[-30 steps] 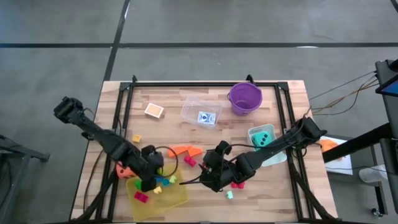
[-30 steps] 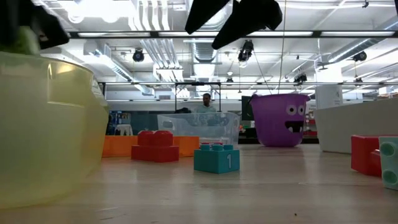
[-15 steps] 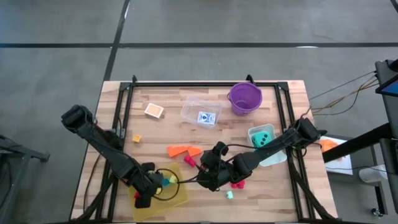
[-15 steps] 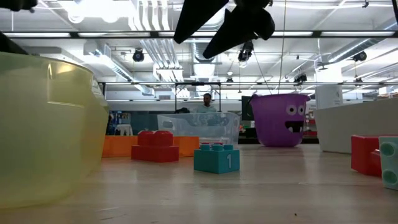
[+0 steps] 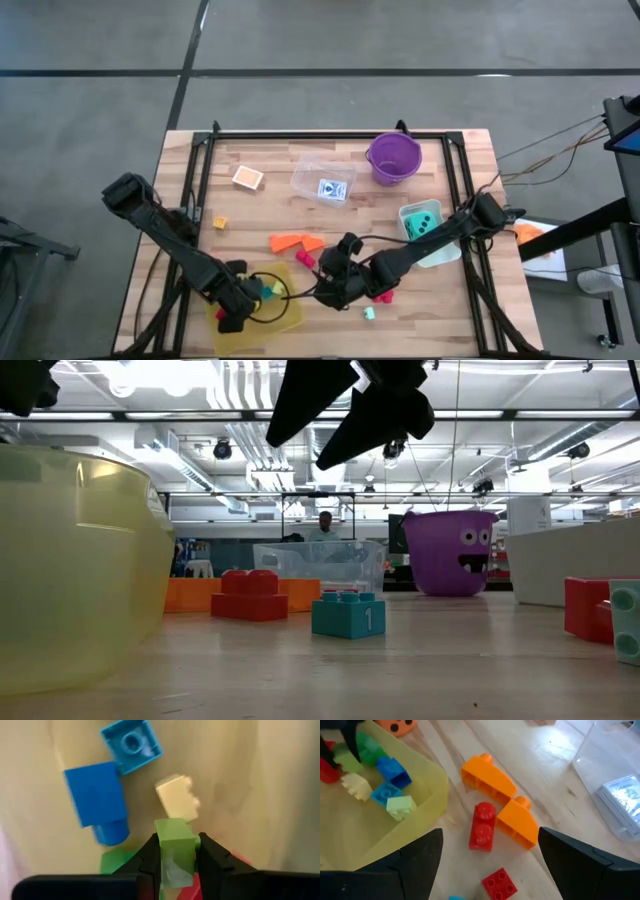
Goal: Pick & Place Toys
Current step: Put the green game piece into the yellow bin, then put the blue game piece into the yellow bin
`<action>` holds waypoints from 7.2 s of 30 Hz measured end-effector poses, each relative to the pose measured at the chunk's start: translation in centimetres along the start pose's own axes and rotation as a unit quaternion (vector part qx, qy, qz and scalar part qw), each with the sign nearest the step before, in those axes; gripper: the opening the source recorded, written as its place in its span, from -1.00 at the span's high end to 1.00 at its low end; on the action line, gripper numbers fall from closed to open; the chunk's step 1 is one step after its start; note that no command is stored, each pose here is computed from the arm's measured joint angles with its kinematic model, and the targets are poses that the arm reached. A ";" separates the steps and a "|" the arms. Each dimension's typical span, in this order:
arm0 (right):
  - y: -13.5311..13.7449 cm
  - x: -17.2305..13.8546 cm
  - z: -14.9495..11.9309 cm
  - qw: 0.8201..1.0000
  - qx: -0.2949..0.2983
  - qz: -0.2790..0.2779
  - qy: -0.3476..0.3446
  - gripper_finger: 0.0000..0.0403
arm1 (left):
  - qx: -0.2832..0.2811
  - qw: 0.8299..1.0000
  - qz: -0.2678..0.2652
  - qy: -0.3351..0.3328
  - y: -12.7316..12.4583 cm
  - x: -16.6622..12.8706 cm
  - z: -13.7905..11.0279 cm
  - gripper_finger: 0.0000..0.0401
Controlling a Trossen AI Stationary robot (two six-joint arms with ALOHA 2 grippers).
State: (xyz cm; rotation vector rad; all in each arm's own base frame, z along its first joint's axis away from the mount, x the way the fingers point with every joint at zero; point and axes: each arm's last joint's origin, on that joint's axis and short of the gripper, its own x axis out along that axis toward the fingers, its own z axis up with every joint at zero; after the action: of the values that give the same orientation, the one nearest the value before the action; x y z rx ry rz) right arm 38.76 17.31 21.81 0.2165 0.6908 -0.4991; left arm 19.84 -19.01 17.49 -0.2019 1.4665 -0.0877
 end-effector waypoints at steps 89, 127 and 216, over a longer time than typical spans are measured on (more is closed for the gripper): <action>-0.8 0.2 -0.5 0.994 0.077 0.007 0.080 -0.61 | 0.006 0.994 0.023 -0.110 1.2 -4.1 -0.1 -0.45; 1.6 4.2 -6.6 0.981 0.081 0.001 0.175 -0.61 | 0.074 0.951 0.038 -0.298 2.1 -9.0 0.4 -0.45; 6.7 -5.1 3.6 0.958 -0.222 -0.089 -0.156 0.34 | -0.190 0.849 -0.171 -0.463 2.5 -12.3 5.5 -0.45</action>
State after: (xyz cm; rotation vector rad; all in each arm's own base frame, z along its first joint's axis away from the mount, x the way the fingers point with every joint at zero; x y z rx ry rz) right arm 40.79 23.68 28.06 -0.3456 0.4979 -0.5213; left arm 23.85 -13.86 29.51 -0.7239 0.4480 0.0186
